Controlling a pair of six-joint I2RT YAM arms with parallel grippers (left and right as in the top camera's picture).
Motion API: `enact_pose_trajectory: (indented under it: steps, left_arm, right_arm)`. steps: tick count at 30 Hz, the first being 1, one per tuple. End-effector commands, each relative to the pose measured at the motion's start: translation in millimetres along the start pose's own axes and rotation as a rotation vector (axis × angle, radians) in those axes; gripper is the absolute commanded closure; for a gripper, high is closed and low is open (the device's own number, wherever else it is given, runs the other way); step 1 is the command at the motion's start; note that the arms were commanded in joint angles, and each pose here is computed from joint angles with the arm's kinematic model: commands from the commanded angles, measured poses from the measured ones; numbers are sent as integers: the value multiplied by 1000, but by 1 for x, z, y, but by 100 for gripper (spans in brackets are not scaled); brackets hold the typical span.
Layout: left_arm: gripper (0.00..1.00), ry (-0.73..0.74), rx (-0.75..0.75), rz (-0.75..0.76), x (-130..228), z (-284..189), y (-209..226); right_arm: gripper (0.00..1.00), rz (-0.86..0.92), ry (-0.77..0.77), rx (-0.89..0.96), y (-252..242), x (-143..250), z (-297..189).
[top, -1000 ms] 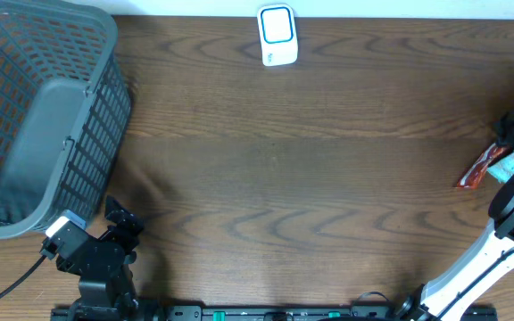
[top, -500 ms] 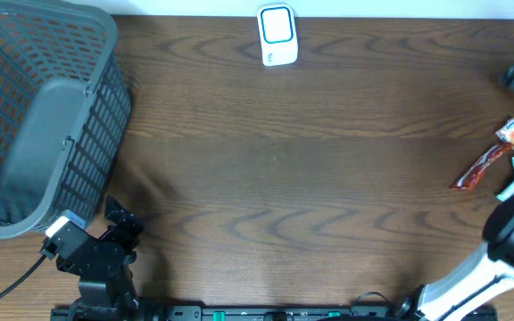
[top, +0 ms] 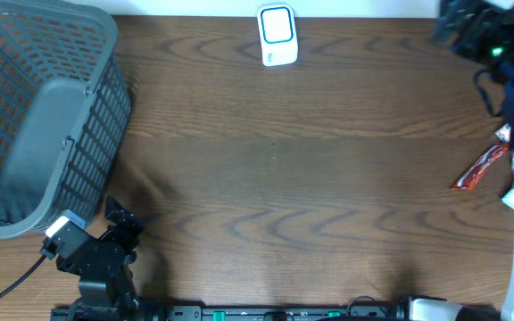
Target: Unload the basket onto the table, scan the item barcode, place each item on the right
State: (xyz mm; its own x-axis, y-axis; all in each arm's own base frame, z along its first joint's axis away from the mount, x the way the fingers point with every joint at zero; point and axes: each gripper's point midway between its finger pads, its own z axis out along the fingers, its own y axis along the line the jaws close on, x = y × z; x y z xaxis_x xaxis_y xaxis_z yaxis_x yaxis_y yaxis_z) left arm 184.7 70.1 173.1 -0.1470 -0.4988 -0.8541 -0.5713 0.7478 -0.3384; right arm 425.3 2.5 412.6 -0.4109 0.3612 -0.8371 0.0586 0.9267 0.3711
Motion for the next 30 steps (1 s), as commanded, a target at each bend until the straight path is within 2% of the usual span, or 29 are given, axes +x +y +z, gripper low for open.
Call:
enact_pose_trajectory:
  steps: [1,5,11,16,20,24,30]
  left_arm:
    - [7,-6,0,-3,-2,-1,0]
    - [7,-6,0,-3,-2,-1,0]
    - [7,-6,1,-3,-2,-1,0]
    - [7,-6,1,-3,-2,-1,0]
    - [7,-6,1,-3,-2,-1,0]
    - [7,-6,0,-3,-2,-1,0]
    - [7,-6,1,-3,-2,-1,0]
  right_arm:
    - [1,-35,-14,-77,34,4,-26]
    - [1,-57,-2,-125,55,13,-55]
    - [1,-54,47,-111,52,29,-79]
    - [1,-191,34,72,17,28,-80]
    - [1,-229,119,158,-2,48,-85]
    - [1,-267,58,208,-9,36,-99]
    - [1,-254,-168,160,0,12,-129]
